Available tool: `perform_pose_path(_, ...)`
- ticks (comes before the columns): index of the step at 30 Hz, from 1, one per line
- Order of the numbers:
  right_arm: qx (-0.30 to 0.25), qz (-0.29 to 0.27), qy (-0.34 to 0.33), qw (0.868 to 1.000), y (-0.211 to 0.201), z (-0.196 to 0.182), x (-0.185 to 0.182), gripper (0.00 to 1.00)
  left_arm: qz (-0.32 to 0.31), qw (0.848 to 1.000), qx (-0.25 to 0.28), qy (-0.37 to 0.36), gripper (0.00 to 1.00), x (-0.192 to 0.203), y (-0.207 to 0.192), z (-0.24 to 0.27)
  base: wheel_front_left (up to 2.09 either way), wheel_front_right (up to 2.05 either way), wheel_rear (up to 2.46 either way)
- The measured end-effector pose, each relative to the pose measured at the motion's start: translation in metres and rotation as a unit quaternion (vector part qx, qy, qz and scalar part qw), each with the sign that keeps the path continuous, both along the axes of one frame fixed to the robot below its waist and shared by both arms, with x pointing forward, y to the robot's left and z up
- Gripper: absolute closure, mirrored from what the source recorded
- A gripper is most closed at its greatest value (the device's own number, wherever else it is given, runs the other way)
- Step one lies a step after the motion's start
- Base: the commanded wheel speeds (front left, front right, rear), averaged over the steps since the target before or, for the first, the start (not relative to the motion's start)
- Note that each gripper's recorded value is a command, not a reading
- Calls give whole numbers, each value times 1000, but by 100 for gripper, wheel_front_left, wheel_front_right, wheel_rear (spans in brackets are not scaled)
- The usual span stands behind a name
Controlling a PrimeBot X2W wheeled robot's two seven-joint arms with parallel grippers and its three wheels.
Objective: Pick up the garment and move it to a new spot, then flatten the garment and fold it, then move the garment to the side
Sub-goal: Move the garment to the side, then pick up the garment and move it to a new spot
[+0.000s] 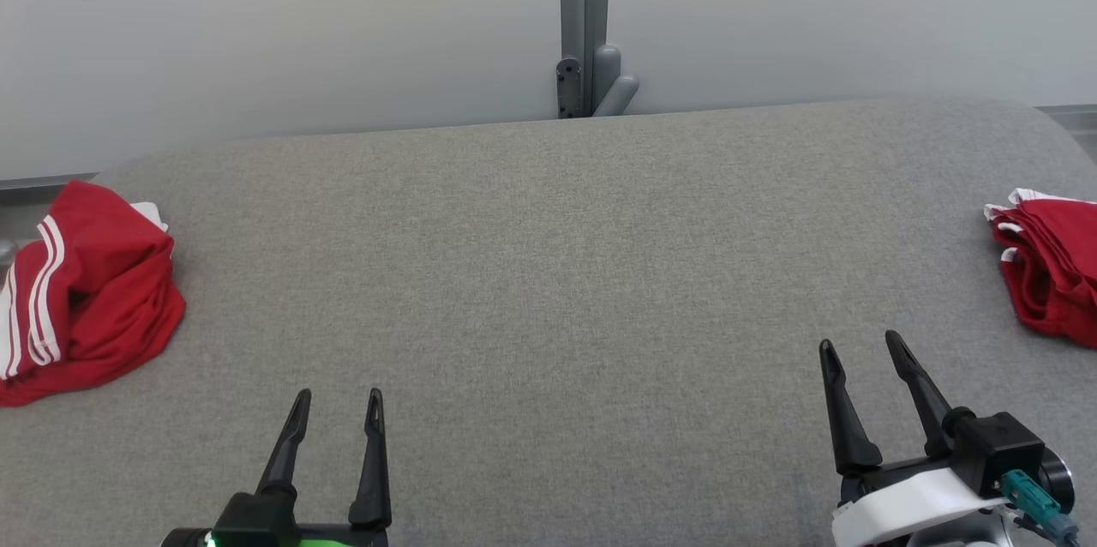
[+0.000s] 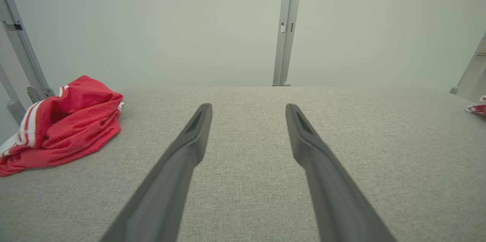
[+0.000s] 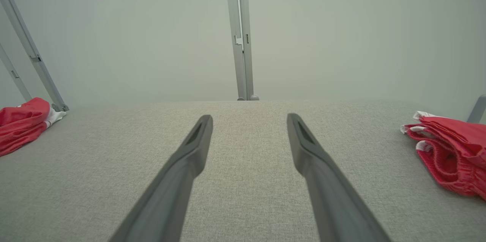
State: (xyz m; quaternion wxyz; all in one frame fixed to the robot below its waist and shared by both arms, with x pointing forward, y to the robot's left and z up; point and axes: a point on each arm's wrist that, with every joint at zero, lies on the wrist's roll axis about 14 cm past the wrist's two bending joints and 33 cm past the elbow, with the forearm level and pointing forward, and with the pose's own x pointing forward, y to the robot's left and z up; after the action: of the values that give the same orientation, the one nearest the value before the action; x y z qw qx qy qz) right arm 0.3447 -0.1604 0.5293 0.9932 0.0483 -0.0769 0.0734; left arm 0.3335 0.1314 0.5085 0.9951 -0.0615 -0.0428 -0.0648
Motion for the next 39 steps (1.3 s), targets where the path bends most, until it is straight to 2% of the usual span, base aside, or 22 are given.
perform_pose_path(21, 6, 5, 10, 1000, 5, -6, 1, 0, 6, 1000, -2, 7, 0, -1, 3, -4, 0, 0, 0)
perform_pose_path(25, 7, 23, 14, 1000, 17, -8, 6, 0, 21, 1000, -3, 10, 0, -3, 11, -6, 0, 0, 0)
perform_pose_path(39, 4, 136, 25, 990, 90, -15, 29, 0, 147, 989, -19, 11, 0, -31, 77, -5, 0, 0, 0)
